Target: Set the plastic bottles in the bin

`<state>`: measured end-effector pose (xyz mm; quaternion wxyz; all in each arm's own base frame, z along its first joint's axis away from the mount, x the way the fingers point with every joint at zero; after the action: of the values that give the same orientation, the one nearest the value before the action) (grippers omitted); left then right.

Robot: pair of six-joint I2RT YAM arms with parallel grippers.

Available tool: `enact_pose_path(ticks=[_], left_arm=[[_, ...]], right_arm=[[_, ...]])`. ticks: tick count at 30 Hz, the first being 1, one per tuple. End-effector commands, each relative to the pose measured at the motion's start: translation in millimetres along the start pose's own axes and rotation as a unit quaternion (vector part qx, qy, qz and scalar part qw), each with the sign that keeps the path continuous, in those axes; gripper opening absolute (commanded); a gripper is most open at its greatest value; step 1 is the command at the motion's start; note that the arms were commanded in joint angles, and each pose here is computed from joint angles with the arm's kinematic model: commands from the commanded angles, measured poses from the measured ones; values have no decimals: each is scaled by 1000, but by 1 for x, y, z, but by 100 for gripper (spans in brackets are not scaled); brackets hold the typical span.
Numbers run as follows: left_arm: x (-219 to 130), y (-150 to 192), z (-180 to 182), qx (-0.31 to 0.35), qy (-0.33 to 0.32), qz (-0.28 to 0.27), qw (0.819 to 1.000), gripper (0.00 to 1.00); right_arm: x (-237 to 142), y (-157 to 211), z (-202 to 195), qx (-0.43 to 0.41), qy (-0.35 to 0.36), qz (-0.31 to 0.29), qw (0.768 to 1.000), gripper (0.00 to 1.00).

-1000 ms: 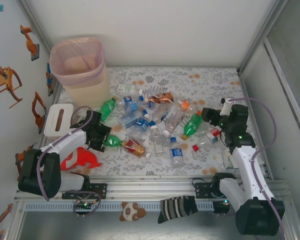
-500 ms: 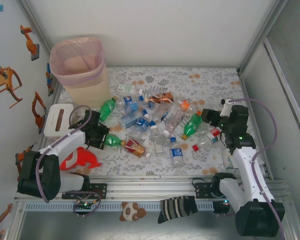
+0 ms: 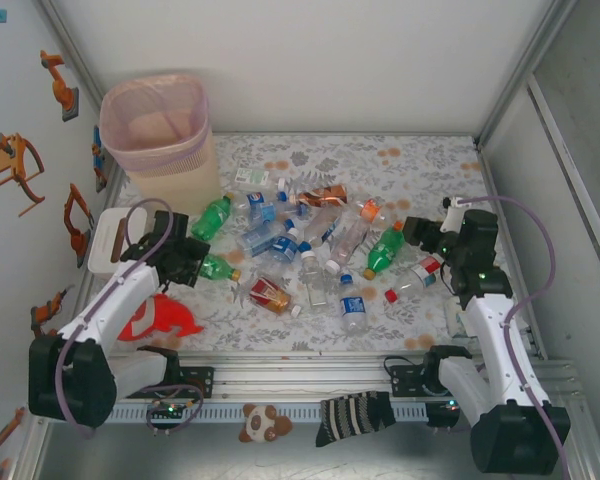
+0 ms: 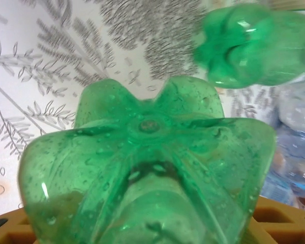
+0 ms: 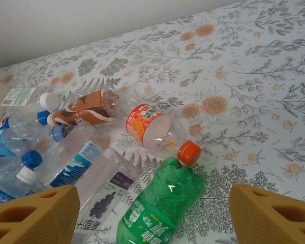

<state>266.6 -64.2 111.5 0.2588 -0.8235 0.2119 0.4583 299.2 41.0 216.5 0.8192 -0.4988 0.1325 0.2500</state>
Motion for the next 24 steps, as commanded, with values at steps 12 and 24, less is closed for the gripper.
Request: enact_pose_path(ticks=[12,24], left_arm=[[-103,-38,-96,298,199,-137,923,46],[-190,-76,-171,494,216,-268,799,50]], right_arm=[[-9,-26,15,-25,-9,-25,999,76],[-18,-40,20,-44,0,-36,998,76]])
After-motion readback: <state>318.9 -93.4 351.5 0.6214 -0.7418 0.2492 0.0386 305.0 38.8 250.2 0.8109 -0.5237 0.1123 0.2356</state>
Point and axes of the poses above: each hand's point on the last joint's axis, 136 mm out from that joint toward the fingers, its own x axis out along the fingers, its own z axis along the line the jaws close on, y = z × x, the point moved 1 cm from there along -x, back along the fingers, and after that the axes turned 10 degrees about x, right-handed, at the moved point
